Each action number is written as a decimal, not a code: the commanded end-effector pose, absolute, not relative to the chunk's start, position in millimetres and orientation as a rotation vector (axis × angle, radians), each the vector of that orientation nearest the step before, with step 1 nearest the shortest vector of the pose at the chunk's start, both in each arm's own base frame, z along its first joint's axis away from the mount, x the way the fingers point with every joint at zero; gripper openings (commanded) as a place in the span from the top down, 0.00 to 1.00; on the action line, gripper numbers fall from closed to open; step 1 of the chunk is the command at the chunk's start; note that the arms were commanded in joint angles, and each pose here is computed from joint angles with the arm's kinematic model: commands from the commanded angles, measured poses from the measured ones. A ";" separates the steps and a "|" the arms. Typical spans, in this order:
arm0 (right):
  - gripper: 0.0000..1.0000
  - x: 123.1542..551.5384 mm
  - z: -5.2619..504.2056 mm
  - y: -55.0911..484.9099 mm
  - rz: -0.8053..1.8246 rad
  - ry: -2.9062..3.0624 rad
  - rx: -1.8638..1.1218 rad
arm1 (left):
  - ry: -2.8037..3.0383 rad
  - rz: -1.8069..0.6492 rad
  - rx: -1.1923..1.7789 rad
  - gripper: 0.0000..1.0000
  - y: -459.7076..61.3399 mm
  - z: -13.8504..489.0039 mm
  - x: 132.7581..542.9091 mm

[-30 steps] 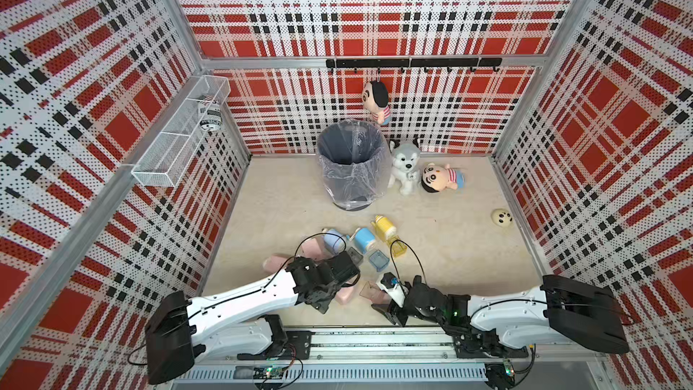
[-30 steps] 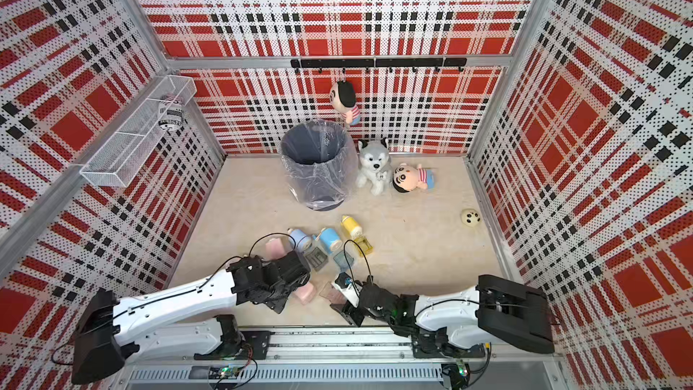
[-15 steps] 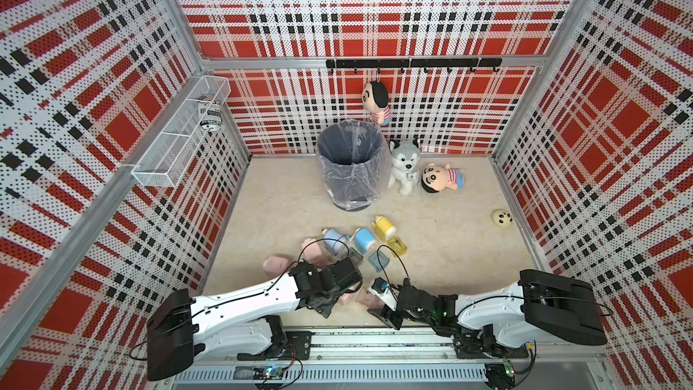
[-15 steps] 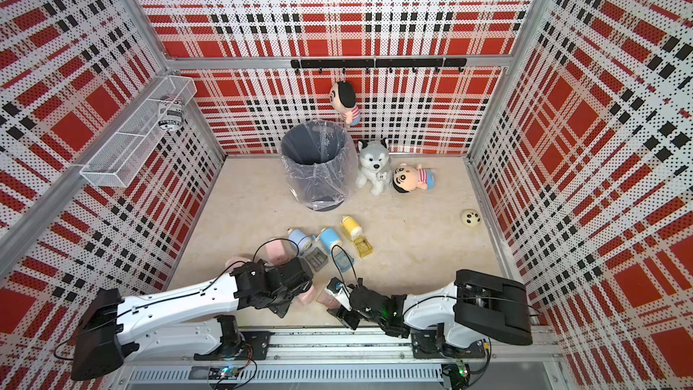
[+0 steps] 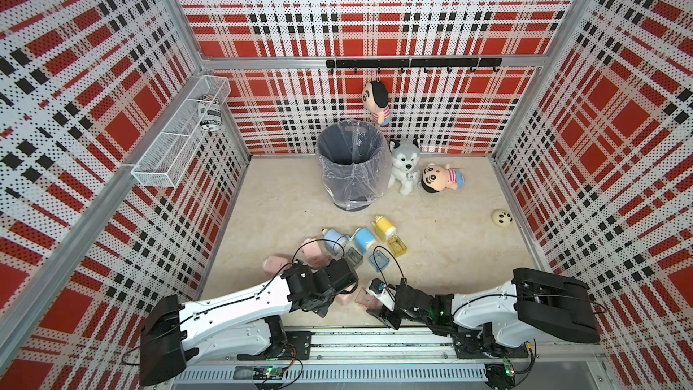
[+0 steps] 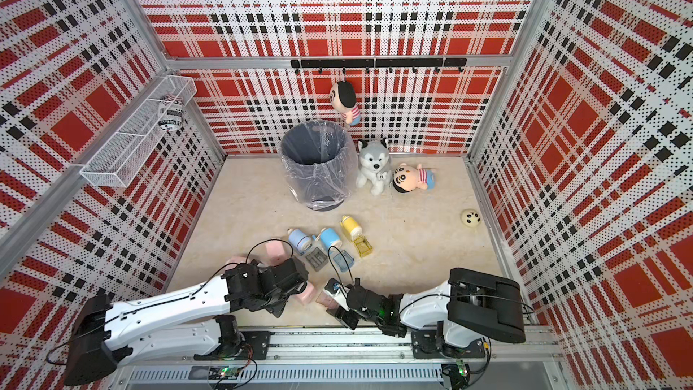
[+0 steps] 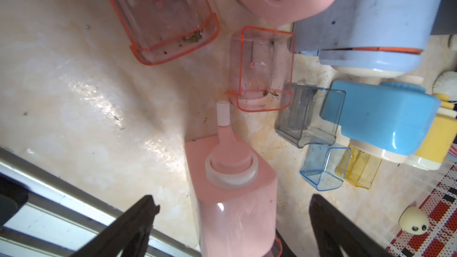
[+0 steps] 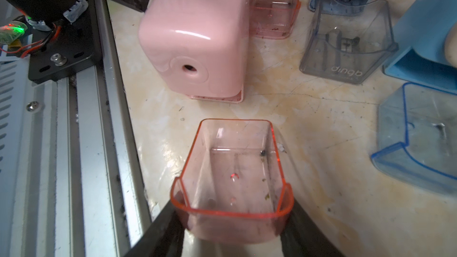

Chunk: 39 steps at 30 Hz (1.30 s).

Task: Take out the pencil sharpener tray and clean the shavings
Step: Place the container at the center of the board.

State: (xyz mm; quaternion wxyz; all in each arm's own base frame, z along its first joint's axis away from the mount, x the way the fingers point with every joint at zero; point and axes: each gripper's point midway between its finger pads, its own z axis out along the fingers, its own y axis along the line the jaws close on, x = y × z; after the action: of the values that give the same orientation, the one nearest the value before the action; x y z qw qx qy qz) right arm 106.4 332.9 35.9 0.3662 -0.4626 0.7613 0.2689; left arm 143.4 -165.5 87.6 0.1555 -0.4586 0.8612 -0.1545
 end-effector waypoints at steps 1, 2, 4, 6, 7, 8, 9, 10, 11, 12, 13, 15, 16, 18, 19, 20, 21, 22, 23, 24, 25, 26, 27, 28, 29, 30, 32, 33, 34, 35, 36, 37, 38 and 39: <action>0.47 105.7 30.4 335.0 0.659 1.968 -1.217 | 2.412 -0.447 -1.304 0.02 -160.4 101.7 149.0; 0.46 105.8 28.3 335.2 0.652 1.973 -1.223 | 2.401 -0.445 -1.303 0.02 -158.7 103.5 150.1; 0.45 106.0 25.8 335.5 0.642 1.979 -1.232 | 2.383 -0.451 -1.299 0.02 -156.9 107.8 152.2; 0.44 106.0 24.2 336.0 0.638 1.984 -1.236 | 2.364 -0.449 -1.299 0.02 -152.9 112.3 153.3; 0.44 105.9 23.2 335.9 0.636 1.987 -1.238 | 2.356 -0.448 -1.301 0.02 -151.1 113.8 153.4; 0.43 106.4 22.4 336.0 0.632 1.989 -1.240 | 2.347 -0.451 -1.303 0.02 -149.1 115.2 153.9; 0.43 106.6 22.8 336.7 0.633 1.988 -1.240 | 2.339 -0.455 -1.307 0.02 -147.4 116.2 154.1; 0.43 106.7 22.5 336.6 0.633 1.990 -1.240 | 2.331 -0.462 -1.309 0.02 -146.4 117.5 154.5; 0.43 106.9 22.1 336.5 0.632 1.991 -1.242 | 2.324 -0.469 -1.312 0.02 -145.4 118.5 154.7; 0.42 106.6 22.0 336.5 0.635 1.991 -1.243 | 2.318 -0.475 -1.313 0.02 -145.0 119.7 155.1; 0.42 106.8 21.8 336.3 0.635 1.992 -1.243 | 2.311 -0.483 -1.315 0.02 -144.6 121.0 155.7; 0.40 107.1 21.4 336.2 0.635 1.994 -1.243 | 2.305 -0.481 -1.311 0.02 -143.9 121.5 156.6; 0.39 107.5 21.4 336.2 0.635 1.994 -1.242 | 2.301 -0.484 -1.311 0.02 -143.9 122.4 157.1; 0.37 108.2 20.4 336.3 0.631 1.998 -1.242 | 2.300 -0.481 -1.304 0.02 -144.2 123.2 158.1; 0.36 108.2 19.9 336.3 0.630 2.001 -1.242 | 2.298 -0.478 -1.303 0.02 -143.9 123.2 158.5; 0.35 108.8 19.9 336.5 0.629 2.001 -1.240 | 2.297 -0.476 -1.303 0.02 -143.7 123.2 158.7; 0.35 109.2 19.7 336.3 0.629 2.004 -1.238 | 2.296 -0.475 -1.302 0.02 -143.8 123.1 159.0; 0.33 110.0 19.5 335.9 0.625 2.006 -1.236 | 2.294 -0.474 -1.302 0.02 -143.4 123.2 159.2; 0.33 110.7 20.2 336.4 0.626 2.006 -1.232 | 2.294 -0.476 -1.302 0.02 -143.4 123.5 159.1; 0.33 111.0 19.7 335.4 0.625 2.009 -1.231 | 2.291 -0.479 -1.302 0.02 -143.6 124.2 159.5; 0.32 111.6 20.7 335.5 0.626 2.008 -1.227 | 2.289 -0.480 -1.302 0.02 -143.3 124.6 159.7; 0.32 112.3 20.0 335.0 0.622 2.010 -1.226 | 2.288 -0.481 -1.304 0.02 -143.2 124.7 159.9; 0.32 112.4 20.6 334.8 0.622 2.009 -1.224 | 2.286 -0.486 -1.304 0.02 -143.4 125.7 160.2; 0.32 112.9 20.5 334.4 0.621 2.010 -1.223 | 2.285 -0.485 -1.301 0.02 -143.4 125.9 160.4; 0.32 113.0 21.3 334.8 0.623 2.008 -1.222 | 2.283 -0.486 -1.301 0.02 -143.3 126.1 160.6; 0.32 112.8 21.4 334.8 0.624 2.008 -1.222 | 2.282 -0.486 -1.300 0.02 -143.3 126.9 161.1; 0.32 112.5 22.7 336.0 0.630 2.002 -1.225 | 2.279 -0.488 -1.295 0.02 -143.6 128.1 161.8; 0.32 112.1 23.6 337.6 0.636 1.996 -1.228 | 2.276 -0.487 -1.291 0.02 -143.5 128.7 162.5; 0.32 111.3 24.2 338.6 0.644 1.991 -1.233 | 2.272 -0.485 -1.286 0.02 -143.3 129.7 163.4; 0.32 110.7 25.5 340.3 0.652 1.986 -1.235 | 2.267 -0.487 -1.282 0.02 -143.6 131.0 164.4; 0.32 110.5 27.4 342.3 0.663 1.980 -1.234 | 2.260 -0.488 -1.277 0.02 -143.1 132.6 165.6; 0.31 109.6 28.2 343.2 0.672 1.976 -1.236 | 2.252 -0.489 -1.271 0.02 -142.7 134.8 167.1; 0.31 109.6 29.8 344.4 0.679 1.971 -1.233 | 2.244 -0.487 -1.265 0.02 -141.5 136.3 168.1; 0.30 109.8 30.9 344.8 0.683 1.967 -1.228 | 2.235 -0.482 -1.256 0.02 -139.9 138.1 169.4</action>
State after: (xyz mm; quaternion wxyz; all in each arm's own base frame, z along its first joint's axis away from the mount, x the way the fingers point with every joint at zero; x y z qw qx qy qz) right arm 108.6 336.5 22.4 0.3464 -0.4747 0.7693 0.2507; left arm 163.8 -144.8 125.5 0.2378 -0.4717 0.8299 -0.1796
